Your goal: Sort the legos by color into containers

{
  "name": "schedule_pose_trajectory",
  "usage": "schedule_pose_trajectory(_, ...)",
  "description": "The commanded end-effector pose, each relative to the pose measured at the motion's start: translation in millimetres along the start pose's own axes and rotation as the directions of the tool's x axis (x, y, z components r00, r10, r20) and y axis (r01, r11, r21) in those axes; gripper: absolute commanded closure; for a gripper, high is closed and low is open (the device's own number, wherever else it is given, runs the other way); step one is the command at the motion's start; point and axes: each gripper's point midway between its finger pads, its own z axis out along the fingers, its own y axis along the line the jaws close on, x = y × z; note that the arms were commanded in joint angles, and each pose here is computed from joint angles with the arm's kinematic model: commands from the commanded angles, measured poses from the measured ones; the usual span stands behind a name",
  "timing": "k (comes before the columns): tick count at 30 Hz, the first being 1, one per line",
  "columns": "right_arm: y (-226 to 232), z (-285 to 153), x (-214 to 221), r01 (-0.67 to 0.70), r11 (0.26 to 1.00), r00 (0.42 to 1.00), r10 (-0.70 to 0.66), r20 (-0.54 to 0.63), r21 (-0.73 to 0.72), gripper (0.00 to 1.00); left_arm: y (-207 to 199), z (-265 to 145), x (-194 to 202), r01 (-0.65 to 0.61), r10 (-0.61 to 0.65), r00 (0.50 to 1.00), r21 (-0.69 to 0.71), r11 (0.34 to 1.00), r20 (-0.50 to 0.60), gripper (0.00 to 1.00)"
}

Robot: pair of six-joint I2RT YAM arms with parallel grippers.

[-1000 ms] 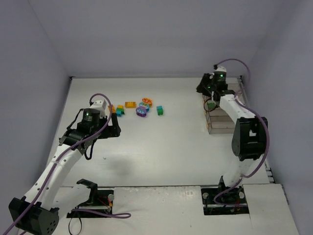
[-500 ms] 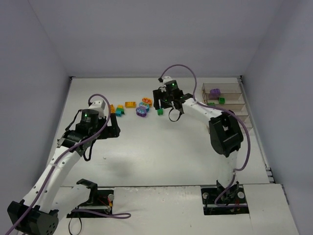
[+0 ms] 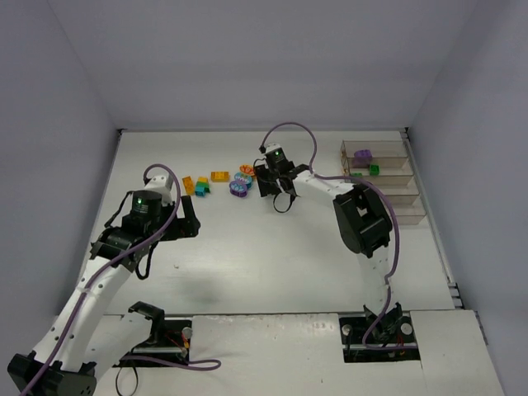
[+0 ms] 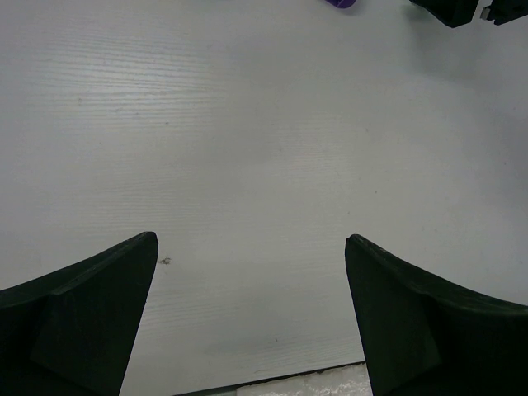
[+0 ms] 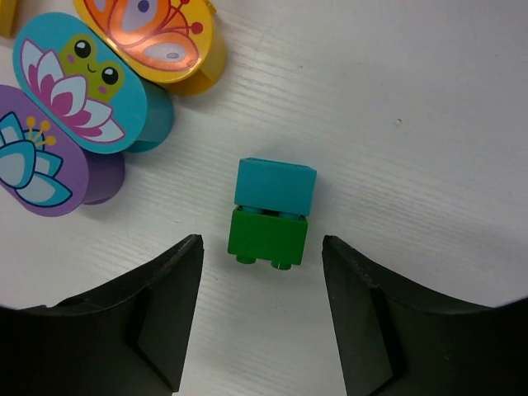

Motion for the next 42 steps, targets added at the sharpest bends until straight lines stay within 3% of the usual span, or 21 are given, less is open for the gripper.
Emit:
schedule_pose_trajectory(1,-3,-5,-36,-0.011,0.999,0.996,0.008,0.094,0.040,0.45,-5,-6,-10,0.009,-0.010,0.999,0.016,1.000,0.034,0.11)
schedule_pose_trajectory(8,-3,7,-24,0.002,0.999,0.998,-0.004,0.070,0.035,0.62,-6,-8,-10,0.010,-0.011,0.999,0.018,1.000,0.031,0.11)
schedule_pose_trajectory(13,-4,-6,-29,0.018,0.999,0.995,-0.021,0.102,0.032,1.00,-9,-8,-12,0.030,-0.031,0.999,0.030,0.999,0.037,0.11)
schedule_pose_trajectory(17,9,-43,-36,0.073,0.997,0.981,-0.066,0.182,-0.033,1.00,-22,-9,-23,0.075,-0.079,0.995,0.085,0.994,0.052,0.11)
schedule_pose_trajectory(18,10,-47,-20,0.084,0.995,0.982,-0.073,0.177,-0.056,1.00,-27,-10,-26,0.083,-0.089,0.994,0.102,0.991,0.055,0.11)
schedule_pose_trajectory(22,36,-116,-26,0.136,0.969,0.953,-0.071,0.294,-0.207,1.00,-54,-6,-45,0.129,-0.146,0.987,0.214,0.968,0.062,0.11)
schedule_pose_trajectory(25,50,-160,-25,0.172,0.949,0.925,-0.064,0.374,-0.263,1.00,-83,-4,-58,0.172,-0.196,0.980,0.343,0.923,0.038,0.12)
schedule_pose_trajectory(30,77,-231,-30,0.240,0.909,0.864,-0.041,0.501,-0.339,1.00,-127,-7,-77,0.187,-0.221,0.975,0.546,0.816,-0.003,0.25)
schedule_pose_trajectory(34,86,-260,-27,0.260,0.888,0.850,-0.025,0.526,-0.379,1.00,-152,-14,-88,0.184,-0.218,0.976,0.640,0.746,-0.027,0.25)
schedule_pose_trajectory(42,90,-278,-22,0.286,0.877,0.838,-0.033,0.545,-0.385,1.00,-177,-18,-104,0.220,-0.265,0.964,0.683,0.697,-0.041,0.27)
